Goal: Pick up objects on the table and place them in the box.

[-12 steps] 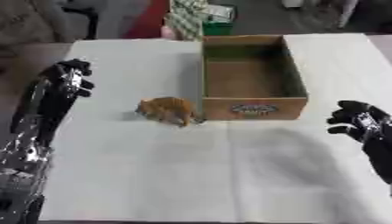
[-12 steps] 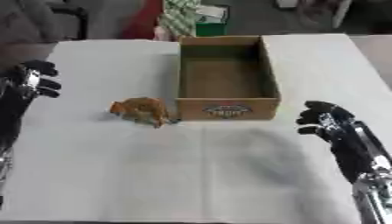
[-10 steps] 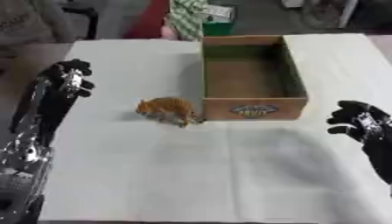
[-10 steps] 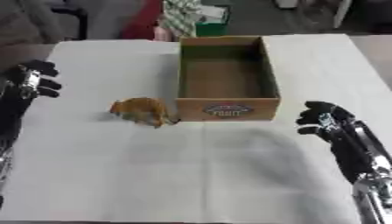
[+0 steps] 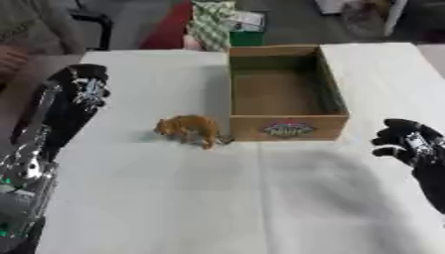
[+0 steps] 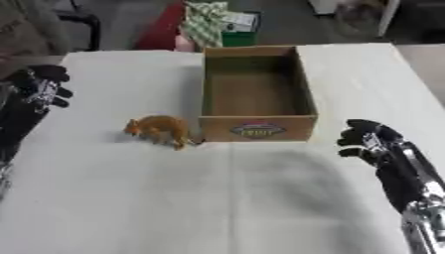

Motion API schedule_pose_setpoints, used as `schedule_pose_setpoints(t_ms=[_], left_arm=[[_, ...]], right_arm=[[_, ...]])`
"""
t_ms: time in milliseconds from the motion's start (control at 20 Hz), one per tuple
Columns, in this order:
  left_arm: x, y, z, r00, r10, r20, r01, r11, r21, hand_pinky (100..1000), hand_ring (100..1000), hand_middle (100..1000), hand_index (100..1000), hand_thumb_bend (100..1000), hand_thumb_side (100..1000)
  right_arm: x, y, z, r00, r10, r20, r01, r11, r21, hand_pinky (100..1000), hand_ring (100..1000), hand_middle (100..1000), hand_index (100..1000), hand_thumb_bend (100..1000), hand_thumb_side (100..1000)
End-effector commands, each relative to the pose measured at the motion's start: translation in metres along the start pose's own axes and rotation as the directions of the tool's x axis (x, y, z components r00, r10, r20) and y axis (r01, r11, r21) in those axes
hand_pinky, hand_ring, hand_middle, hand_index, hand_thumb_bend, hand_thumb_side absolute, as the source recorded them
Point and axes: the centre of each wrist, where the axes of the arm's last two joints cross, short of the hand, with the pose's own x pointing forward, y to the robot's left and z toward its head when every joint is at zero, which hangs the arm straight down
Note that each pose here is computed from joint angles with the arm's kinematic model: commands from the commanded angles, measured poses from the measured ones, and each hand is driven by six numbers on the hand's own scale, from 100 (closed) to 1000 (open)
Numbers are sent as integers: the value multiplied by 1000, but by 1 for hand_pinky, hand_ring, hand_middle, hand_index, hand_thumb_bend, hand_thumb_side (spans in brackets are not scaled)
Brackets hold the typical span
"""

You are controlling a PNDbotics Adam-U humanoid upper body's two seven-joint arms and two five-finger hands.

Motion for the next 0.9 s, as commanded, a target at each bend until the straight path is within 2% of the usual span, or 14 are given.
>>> schedule_pose_setpoints(t_ms=[50, 400, 450, 500, 900], left_arm=[[16, 12, -7, 994, -103, 41, 104, 994, -38, 622, 636, 679, 767, 100, 551], [31, 19, -31, 953, -302, 33, 304, 942, -139, 651, 677, 719, 799, 100, 467], [31, 18, -35, 944, -328, 27, 328, 932, -155, 661, 691, 733, 806, 134, 439], [31, 18, -38, 935, -353, 23, 351, 920, -173, 662, 692, 734, 807, 123, 445], [25, 2, -73, 859, -512, -1, 484, 813, -324, 681, 719, 756, 824, 259, 417]], right_arm=[[5, -4, -1, 1000, 24, 11, -24, 1000, 2, 633, 678, 613, 766, 100, 602], [4, -4, -1, 1000, 25, 5, -25, 1000, 6, 633, 678, 613, 766, 100, 603], [4, -4, -1, 1000, 26, 5, -26, 1000, 6, 633, 678, 613, 766, 100, 602], [4, -4, 0, 1000, 26, 4, -26, 1000, 7, 633, 678, 613, 766, 100, 602], [3, -3, 0, 1000, 26, -2, -26, 1000, 14, 633, 678, 613, 766, 100, 603]])
